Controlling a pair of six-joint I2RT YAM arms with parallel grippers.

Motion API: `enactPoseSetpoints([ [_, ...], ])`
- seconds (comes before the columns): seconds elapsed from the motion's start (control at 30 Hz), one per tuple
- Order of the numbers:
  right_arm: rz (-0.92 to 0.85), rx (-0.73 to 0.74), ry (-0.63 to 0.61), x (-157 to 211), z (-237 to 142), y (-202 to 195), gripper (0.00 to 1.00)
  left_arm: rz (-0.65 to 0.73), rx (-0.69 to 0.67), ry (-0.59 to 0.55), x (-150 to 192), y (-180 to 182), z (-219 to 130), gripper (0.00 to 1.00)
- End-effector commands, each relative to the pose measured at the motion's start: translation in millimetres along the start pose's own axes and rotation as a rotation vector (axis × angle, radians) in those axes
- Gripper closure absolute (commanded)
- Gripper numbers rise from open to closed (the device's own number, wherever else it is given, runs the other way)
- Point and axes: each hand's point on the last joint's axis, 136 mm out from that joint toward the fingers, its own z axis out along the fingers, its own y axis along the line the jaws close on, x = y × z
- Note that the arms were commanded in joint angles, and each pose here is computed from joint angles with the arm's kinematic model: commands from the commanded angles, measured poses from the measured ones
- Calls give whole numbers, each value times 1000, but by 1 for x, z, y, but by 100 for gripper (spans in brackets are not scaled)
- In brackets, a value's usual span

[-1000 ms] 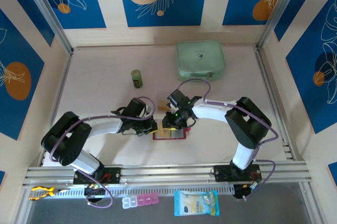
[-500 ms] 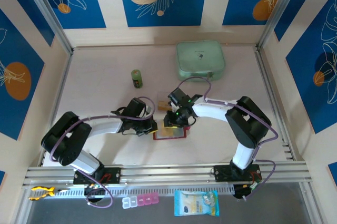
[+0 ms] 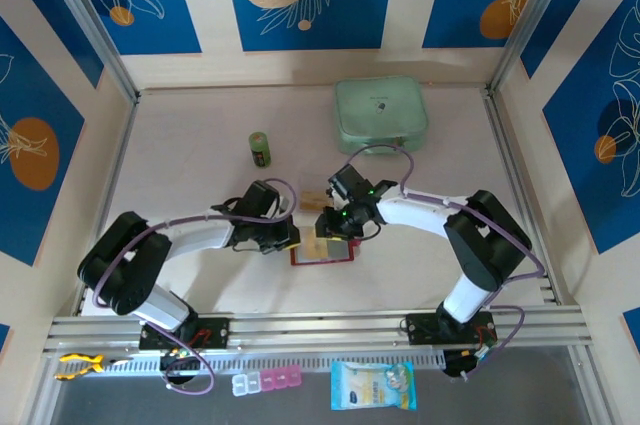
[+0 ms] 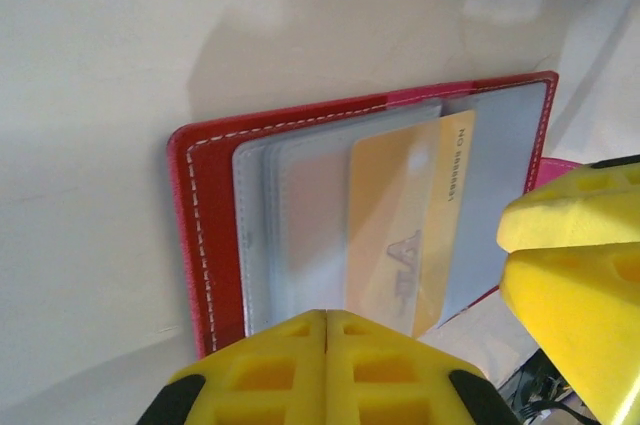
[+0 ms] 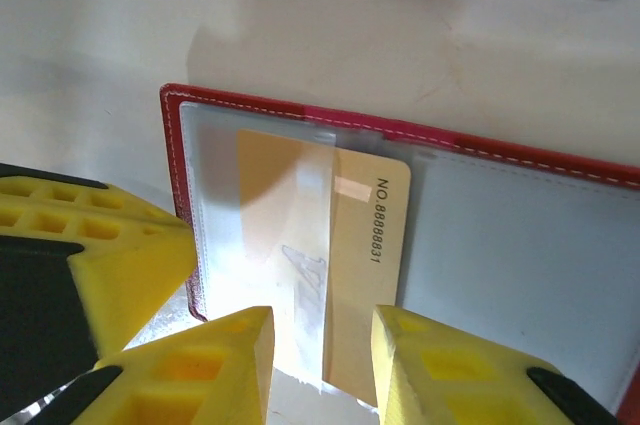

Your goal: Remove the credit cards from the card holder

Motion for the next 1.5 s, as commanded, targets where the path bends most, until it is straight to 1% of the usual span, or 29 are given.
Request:
enactPoseSetpoints([
  [0.0, 44, -38, 24, 7, -1, -2, 68, 28, 13, 24, 3, -11, 1, 100],
  [0.4, 74, -97, 49, 9, 6, -4, 70, 15, 7, 39, 8, -7, 13, 100],
  [0.63, 88, -90, 60, 9, 12, -9, 70, 6, -1, 57, 10, -3, 18, 100],
  [1.0, 98, -83, 83, 15, 21, -16, 70, -2, -83, 73, 16, 18, 21, 100],
  [1.47, 106, -175, 81, 13, 17, 0, 75, -2, -73, 74, 15, 14, 20, 100],
])
